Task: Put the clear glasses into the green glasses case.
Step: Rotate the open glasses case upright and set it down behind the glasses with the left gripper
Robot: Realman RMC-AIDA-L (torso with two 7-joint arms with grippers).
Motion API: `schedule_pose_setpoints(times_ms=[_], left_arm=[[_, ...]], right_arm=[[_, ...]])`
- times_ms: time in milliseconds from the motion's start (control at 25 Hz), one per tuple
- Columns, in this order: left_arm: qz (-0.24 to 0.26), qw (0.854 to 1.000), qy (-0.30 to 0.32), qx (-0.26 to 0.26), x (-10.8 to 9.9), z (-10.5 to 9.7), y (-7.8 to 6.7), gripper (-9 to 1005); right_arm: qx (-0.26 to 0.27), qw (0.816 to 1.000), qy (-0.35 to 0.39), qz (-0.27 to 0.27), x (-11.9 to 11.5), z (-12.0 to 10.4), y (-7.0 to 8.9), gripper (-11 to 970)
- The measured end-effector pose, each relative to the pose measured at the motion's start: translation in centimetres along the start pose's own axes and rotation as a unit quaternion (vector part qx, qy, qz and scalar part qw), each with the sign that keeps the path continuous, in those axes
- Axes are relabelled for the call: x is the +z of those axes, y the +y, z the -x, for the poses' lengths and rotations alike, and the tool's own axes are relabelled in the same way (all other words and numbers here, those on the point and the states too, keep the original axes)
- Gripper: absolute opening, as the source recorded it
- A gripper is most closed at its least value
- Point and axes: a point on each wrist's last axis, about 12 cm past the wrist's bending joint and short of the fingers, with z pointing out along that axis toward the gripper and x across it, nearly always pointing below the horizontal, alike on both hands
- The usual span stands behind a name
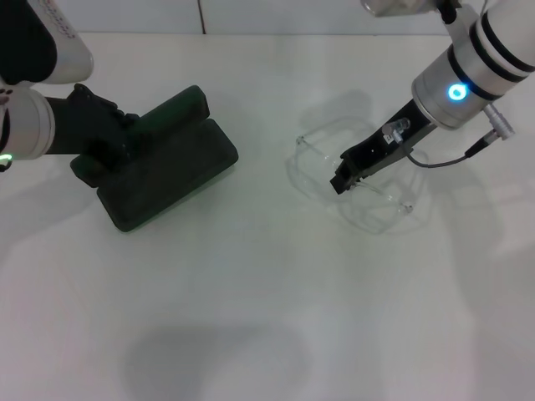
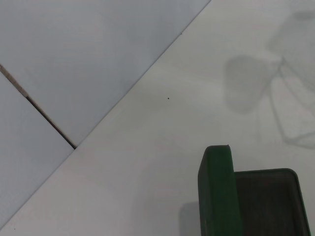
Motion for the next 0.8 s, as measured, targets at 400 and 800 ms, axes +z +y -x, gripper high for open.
schedule_pose_setpoints(times_ms=[400,800], left_arm=[[0.011,0.999,-0.016,-0.031,-0.7,-0.5,1.0,217],[0.014,0.997,-0.047,-0.058,-1.3,-0.3,1.5,218]], right_arm=[[-0.041,0.998,-0.049,-0.004,-3.1,0.4,0.5,103],[-0.080,0.991,-0.103,0.017,-7.5,-0.6,0.6,84]])
